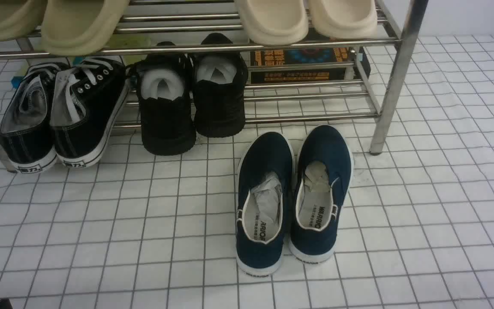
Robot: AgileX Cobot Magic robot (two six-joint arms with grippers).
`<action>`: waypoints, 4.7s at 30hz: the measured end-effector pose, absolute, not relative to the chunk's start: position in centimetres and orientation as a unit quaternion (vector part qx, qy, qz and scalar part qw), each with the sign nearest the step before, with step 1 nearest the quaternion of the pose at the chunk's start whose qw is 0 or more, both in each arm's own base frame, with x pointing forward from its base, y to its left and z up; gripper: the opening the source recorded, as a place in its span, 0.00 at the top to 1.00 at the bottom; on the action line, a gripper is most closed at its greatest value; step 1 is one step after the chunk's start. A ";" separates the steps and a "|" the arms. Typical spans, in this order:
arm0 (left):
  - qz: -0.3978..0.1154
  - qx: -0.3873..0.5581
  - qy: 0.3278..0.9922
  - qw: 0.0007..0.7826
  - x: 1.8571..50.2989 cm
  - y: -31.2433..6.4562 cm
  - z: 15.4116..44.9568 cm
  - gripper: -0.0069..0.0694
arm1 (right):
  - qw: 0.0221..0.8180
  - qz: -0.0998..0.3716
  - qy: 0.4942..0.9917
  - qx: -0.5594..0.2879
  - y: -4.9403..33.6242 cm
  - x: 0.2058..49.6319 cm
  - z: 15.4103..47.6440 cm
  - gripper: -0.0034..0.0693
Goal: Take the shoes off the shelf with your hand from the white checkered tablecloth.
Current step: 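Grasp the leftmost shoe on the bottom shelf of the shoe rack with the left gripper, then set the held shoe down on the floor in front of the rack with the left gripper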
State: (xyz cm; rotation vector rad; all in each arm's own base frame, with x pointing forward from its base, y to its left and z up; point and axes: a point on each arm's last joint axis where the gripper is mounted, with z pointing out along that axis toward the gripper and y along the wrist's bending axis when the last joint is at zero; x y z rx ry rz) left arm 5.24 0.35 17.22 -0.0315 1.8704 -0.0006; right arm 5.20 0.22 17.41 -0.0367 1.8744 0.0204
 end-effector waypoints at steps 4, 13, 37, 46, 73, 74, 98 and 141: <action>0.000 -0.014 0.805 0.594 5.2 0.4 17.2 0.60 | 0.592 0.009 0.806 -0.016 0.2 5.2 17.4 0.77; 0.000 -0.014 0.805 0.594 5.2 0.4 17.2 0.60 | 0.592 0.009 0.806 -0.016 0.2 5.2 17.4 0.75; -0.105 -0.108 0.797 0.585 5.2 -0.2 17.2 0.60 | 0.592 0.009 0.806 -0.016 0.2 5.2 17.4 0.71; -0.452 -0.431 0.661 0.416 5.1 -2.0 17.5 0.60 | 0.592 0.009 0.806 -0.016 0.2 5.2 17.4 0.69; -0.014 -0.113 0.961 0.250 14.0 -0.3 31.2 0.91 | 0.592 0.009 0.806 -0.016 0.2 5.2 17.4 0.63; 0.015 -0.115 0.962 0.249 14.9 0.1 31.9 0.91 | 0.592 0.009 0.806 -0.016 0.2 5.2 17.4 0.63; -0.077 -0.235 0.941 0.232 30.7 8.6 33.1 0.78 | 0.592 0.009 0.806 -0.016 0.2 5.2 17.4 0.62; 0.000 -0.255 0.951 0.174 31.1 10.4 30.8 0.89 | 0.592 0.009 0.806 -0.016 0.2 5.2 17.4 0.62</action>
